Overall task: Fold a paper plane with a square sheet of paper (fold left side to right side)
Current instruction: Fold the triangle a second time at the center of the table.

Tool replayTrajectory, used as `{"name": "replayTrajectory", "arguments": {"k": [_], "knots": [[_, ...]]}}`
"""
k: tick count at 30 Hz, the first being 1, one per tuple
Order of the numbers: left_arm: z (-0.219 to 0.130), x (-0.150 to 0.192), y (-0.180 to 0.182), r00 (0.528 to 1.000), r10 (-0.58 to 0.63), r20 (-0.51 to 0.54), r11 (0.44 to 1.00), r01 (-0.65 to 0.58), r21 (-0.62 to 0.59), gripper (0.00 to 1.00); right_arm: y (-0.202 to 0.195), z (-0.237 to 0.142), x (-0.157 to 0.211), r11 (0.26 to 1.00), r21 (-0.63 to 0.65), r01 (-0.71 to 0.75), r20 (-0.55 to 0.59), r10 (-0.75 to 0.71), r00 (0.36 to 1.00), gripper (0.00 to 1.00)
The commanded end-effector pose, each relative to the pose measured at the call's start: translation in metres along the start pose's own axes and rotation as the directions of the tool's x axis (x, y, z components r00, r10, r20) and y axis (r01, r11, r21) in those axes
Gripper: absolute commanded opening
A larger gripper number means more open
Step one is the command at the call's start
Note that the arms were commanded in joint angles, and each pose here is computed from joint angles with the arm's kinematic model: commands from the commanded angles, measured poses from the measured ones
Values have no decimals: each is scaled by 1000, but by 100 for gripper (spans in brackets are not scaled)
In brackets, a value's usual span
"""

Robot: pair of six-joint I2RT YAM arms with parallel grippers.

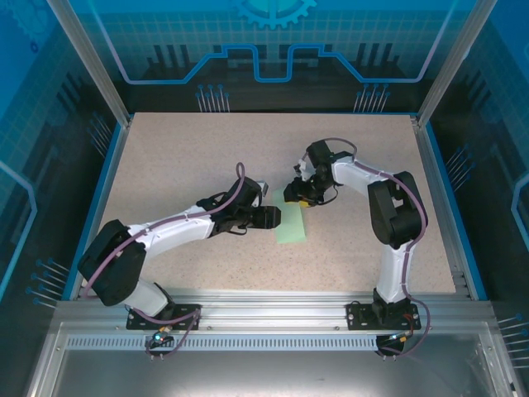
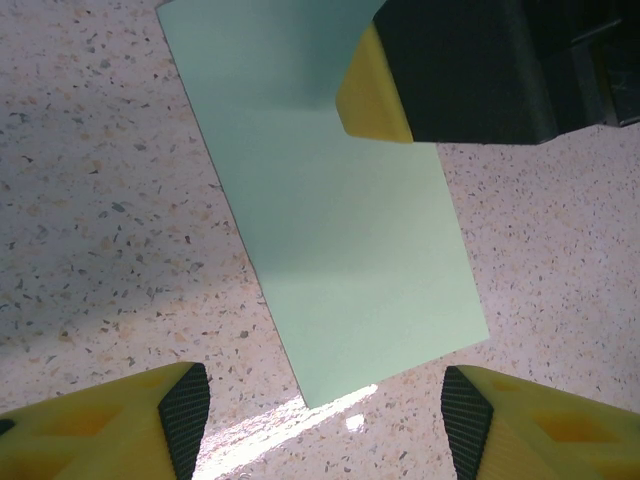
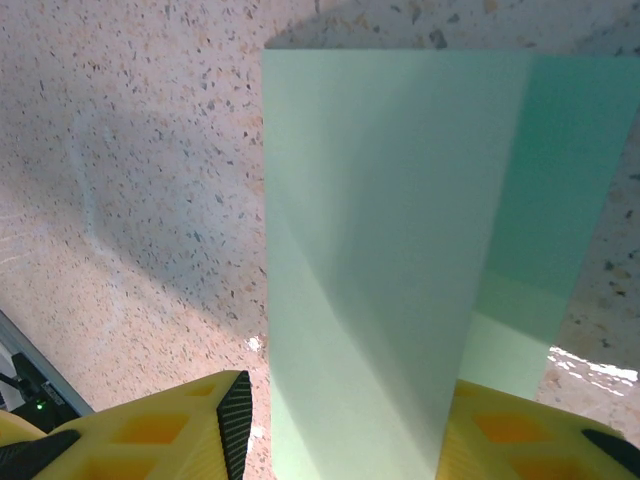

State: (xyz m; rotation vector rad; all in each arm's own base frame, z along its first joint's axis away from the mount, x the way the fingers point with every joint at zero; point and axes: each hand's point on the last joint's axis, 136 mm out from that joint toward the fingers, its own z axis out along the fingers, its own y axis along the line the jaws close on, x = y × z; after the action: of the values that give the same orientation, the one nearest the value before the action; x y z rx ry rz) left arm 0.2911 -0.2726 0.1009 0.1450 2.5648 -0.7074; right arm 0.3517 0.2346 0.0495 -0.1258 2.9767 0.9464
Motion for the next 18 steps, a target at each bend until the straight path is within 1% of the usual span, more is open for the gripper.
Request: {"name": "replayTrajectory", "arguments": {"k": [1,7,10,12,18], "knots": [[-8,1,-9,998,54,30,998,-55,43,67,16,-3,11,998,-63,-17,-22,16,1000,46],[-15,15,-27,988,149,39,985,-152,86,70,28,-14,15,994,-107,-36,-10,35,999,47],[-15,27,-37,979,202,36,976,-204,81,71,36,-19,15,990,-133,-49,-6,48,999,47],[-13,32,-41,973,229,35,972,-231,54,73,41,-23,15,988,-148,-50,1,50,999,47],[-2,34,-44,949,314,14,945,-311,-104,76,42,-25,15,988,-143,-55,3,56,998,47]]}}
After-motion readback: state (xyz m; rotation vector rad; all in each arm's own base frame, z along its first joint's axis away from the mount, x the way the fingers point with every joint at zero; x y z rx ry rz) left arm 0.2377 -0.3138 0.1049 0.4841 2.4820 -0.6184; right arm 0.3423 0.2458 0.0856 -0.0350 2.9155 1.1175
